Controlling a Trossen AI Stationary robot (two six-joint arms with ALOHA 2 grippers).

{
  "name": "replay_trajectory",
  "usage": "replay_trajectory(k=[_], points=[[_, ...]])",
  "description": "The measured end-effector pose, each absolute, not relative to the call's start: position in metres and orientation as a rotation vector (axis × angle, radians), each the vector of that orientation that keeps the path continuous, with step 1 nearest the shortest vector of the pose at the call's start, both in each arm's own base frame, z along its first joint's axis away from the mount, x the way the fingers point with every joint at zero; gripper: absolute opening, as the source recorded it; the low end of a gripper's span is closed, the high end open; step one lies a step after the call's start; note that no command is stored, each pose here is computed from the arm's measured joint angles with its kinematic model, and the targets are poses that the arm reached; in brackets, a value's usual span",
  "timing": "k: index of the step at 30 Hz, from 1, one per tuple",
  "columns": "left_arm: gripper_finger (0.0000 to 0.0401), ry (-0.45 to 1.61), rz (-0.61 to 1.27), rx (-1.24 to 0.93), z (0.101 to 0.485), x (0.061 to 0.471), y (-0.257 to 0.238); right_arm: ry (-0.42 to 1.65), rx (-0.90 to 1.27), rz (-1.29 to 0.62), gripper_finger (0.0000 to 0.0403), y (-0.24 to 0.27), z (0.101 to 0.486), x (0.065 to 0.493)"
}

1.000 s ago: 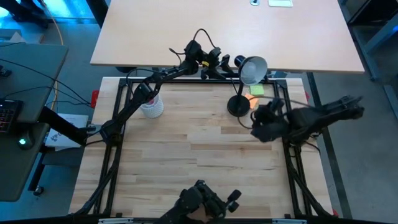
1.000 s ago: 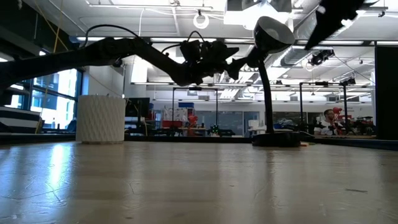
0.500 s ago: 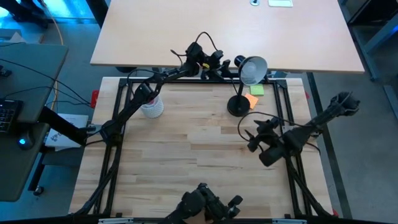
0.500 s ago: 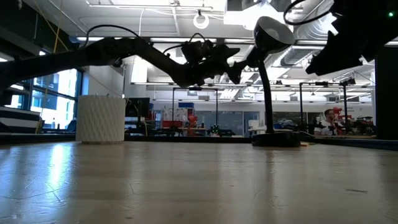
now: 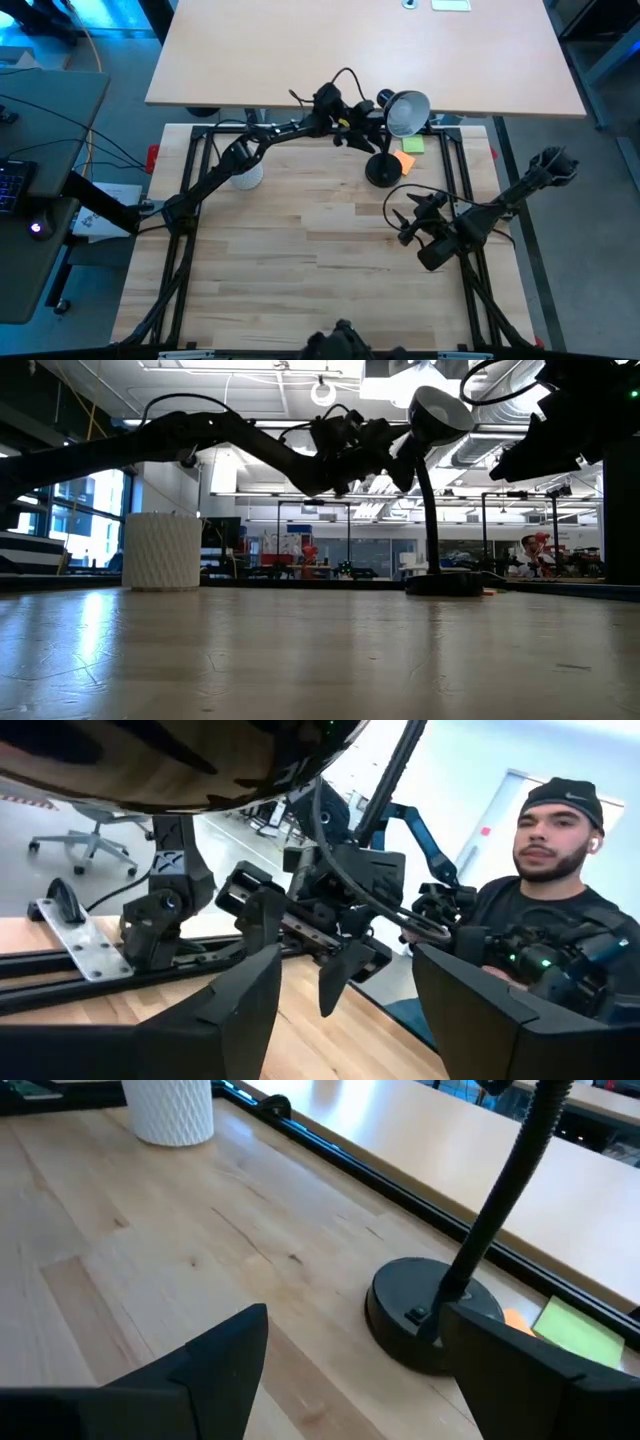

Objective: Screw lightbulb
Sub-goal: Insert the light bulb into the desk lamp

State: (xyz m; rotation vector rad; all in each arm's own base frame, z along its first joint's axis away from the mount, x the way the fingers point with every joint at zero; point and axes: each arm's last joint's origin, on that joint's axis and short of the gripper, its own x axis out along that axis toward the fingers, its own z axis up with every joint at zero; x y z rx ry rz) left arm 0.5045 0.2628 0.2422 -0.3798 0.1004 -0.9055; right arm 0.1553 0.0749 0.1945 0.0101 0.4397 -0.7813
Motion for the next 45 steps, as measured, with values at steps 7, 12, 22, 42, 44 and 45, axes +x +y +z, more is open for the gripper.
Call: replay_trajectory(k=[7,12,22,42,44,45], points=[[0.0175,0.147,-0.891,-0.426,0.230,0.515,0.256,0.432,0.009,-0.785,0.0291,0.075,0.195,0.156],[0.0134,0.205,-0.734,-0.503,0.207,0.527,0.248,0.417,0.007,-0.791,0.0291,0.075,0.195,0.156],[0.0081,0.414,-0.599,-0.435,0.173,0.541,0.200,0.399,0.012,-0.797,0.0291,0.075,0.196,0.157],[0.0048,0.878,-0.288,-0.237,0.179,0.519,0.156,0.344,0.030,-0.810,0.0291,0.076,0.199,0.159],[0.0046,0.912,-0.255,-0.221,0.179,0.520,0.149,0.339,0.033,-0.811,0.0291,0.076,0.199,0.159],[0.0046,0.926,-0.248,-0.216,0.179,0.520,0.145,0.338,0.032,-0.811,0.0291,0.077,0.199,0.160]])
